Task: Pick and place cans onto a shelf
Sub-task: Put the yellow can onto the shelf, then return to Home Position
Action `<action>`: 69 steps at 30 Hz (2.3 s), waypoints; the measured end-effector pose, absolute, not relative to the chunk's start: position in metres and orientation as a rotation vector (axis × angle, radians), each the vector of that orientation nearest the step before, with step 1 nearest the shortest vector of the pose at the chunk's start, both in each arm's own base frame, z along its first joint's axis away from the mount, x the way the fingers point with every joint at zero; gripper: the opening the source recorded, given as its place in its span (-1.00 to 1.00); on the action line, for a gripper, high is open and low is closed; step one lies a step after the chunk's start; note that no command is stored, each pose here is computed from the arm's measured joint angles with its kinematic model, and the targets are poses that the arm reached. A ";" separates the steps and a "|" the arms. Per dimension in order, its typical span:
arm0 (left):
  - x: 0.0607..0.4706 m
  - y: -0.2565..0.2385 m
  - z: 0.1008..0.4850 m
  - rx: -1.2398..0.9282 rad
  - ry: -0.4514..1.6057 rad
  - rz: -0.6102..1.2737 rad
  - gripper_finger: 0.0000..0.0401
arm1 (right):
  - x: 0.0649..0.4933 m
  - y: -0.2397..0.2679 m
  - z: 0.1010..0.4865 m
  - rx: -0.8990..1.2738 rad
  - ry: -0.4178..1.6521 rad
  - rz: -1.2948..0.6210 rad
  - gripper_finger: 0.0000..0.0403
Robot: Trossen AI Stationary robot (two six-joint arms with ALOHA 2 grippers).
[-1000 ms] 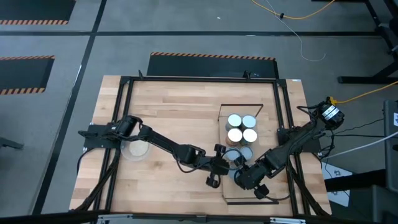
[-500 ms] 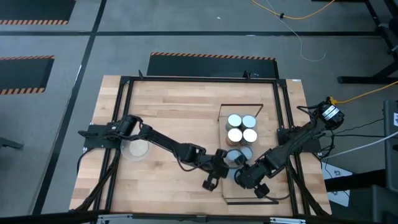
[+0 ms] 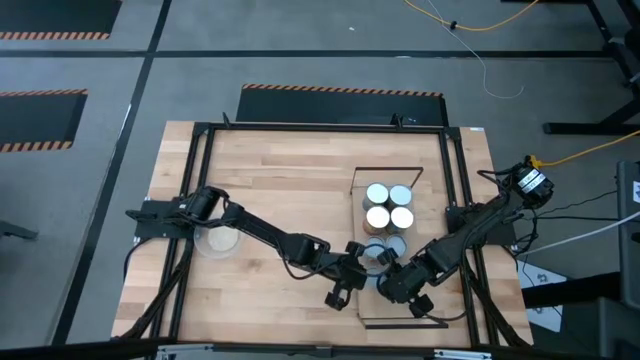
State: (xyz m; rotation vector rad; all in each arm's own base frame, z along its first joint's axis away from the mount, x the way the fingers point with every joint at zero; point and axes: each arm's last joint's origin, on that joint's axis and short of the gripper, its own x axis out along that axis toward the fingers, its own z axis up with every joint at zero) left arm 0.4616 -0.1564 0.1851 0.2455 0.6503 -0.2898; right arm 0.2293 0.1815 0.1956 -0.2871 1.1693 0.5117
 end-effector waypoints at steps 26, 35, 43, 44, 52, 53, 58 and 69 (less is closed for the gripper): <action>0.465 -0.139 0.185 0.317 0.658 -0.041 -1.00 | 0.232 0.185 0.197 -0.279 1.127 0.573 -0.50; 0.467 -0.137 0.185 0.262 0.661 -0.169 -1.00 | 0.234 0.181 0.197 -0.282 1.134 0.544 -0.50; 0.465 -0.143 0.185 0.227 0.661 -0.288 -0.99 | 0.233 0.173 0.195 -0.267 1.207 0.496 -0.50; 0.465 -0.144 0.185 0.223 0.658 -0.300 -0.99 | 0.233 0.172 0.195 -0.266 1.206 0.494 -0.50; 0.465 -0.149 0.186 0.203 0.640 -0.360 -1.00 | 0.233 0.169 0.194 -0.268 1.223 0.481 -0.50; 0.465 -0.149 0.186 0.203 0.639 -0.361 -1.00 | 0.233 0.169 0.194 -0.268 1.222 0.482 -0.50; 0.465 -0.151 0.186 0.204 0.637 -0.366 -1.00 | 0.234 0.170 0.196 -0.272 1.214 0.491 -0.50; 0.457 -0.146 0.219 0.215 0.582 -0.307 -1.00 | 0.245 0.178 0.240 -0.315 1.151 0.551 -0.50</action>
